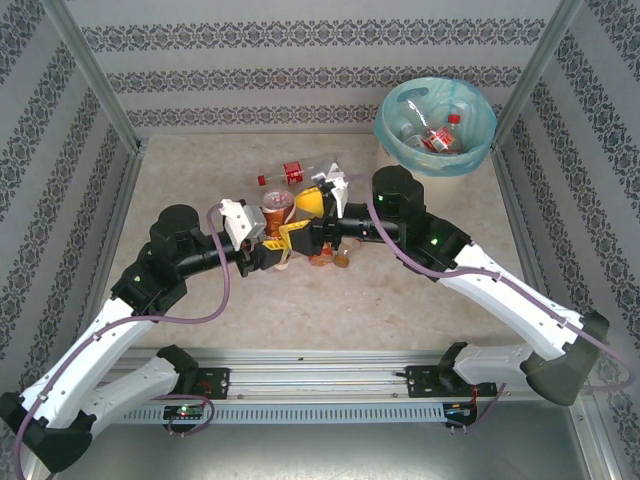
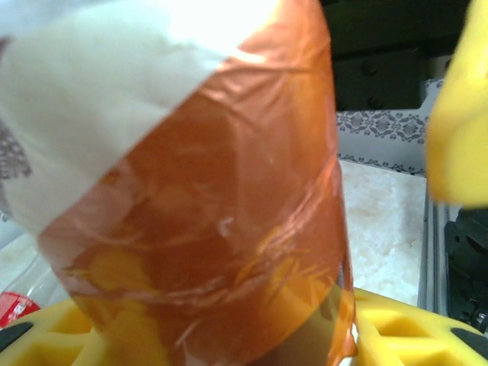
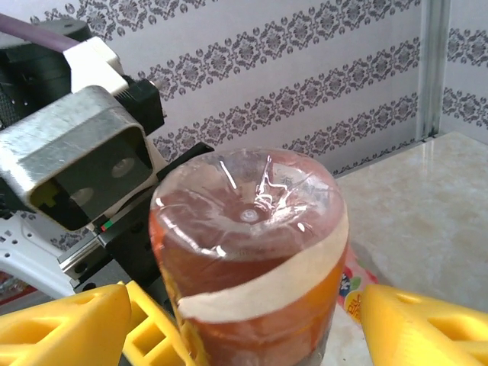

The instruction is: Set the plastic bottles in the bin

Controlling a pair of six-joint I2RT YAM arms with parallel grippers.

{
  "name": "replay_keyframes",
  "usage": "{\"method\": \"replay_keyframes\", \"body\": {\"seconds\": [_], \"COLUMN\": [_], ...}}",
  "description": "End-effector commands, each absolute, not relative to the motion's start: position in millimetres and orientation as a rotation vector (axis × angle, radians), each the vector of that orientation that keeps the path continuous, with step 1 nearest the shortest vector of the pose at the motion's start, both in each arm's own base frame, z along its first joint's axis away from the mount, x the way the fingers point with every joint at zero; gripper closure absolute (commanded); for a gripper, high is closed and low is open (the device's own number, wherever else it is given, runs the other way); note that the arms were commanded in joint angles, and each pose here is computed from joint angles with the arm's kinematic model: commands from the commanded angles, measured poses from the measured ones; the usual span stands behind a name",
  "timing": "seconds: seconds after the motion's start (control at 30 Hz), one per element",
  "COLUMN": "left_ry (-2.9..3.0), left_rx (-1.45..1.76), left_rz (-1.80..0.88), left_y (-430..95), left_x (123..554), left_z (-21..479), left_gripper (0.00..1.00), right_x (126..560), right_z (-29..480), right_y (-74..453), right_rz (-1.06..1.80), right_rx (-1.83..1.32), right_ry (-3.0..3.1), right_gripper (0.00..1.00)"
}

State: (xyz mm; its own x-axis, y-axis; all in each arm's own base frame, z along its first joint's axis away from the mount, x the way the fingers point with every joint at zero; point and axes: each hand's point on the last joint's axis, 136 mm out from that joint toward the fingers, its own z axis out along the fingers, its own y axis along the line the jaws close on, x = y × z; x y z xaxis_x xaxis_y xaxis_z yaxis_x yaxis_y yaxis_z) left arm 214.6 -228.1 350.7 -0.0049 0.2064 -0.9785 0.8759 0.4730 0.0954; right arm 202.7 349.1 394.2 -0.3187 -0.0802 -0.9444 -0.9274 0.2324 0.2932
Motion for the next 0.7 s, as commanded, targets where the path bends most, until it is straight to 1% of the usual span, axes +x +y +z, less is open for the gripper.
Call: {"method": "replay_keyframes", "body": {"seconds": [0.0,0.2,0.5,0.53,0.6,0.63,0.67], "left_ry": [1.388,1.352,1.323,1.327,1.336,1.342,1.346], "left_rx": [1.073,1.101,1.098,1.093,1.061,1.039,1.009], "left_rz": [-0.698,-0.7,-0.677,-0.673,-0.654,-0.644,-0.631], "left_y": [-238,-242,-240,-240,-238,-236,-234], "left_x": [204,201,202,204,208,211,215], "left_z": [363,360,339,337,336,336,337], "left_gripper": [0.61,0.62,0.62,0.61,0.54,0.49,0.34], "right_x": [191,195,196,196,198,198,200], "right_z": [406,402,396,396,395,395,395], "right_y": [362,372,381,380,378,377,375], "right_rz": [1.256,1.254,1.249,1.241,1.228,1.218,1.207], "right_rx": [-1.021,-1.006,-1.013,-1.007,-0.995,-0.991,-0.981], "right_ry": [1.561,1.575,1.602,1.604,1.605,1.605,1.609], "right_gripper": [0.21,0.27,0.49,0.49,0.49,0.5,0.5]}}
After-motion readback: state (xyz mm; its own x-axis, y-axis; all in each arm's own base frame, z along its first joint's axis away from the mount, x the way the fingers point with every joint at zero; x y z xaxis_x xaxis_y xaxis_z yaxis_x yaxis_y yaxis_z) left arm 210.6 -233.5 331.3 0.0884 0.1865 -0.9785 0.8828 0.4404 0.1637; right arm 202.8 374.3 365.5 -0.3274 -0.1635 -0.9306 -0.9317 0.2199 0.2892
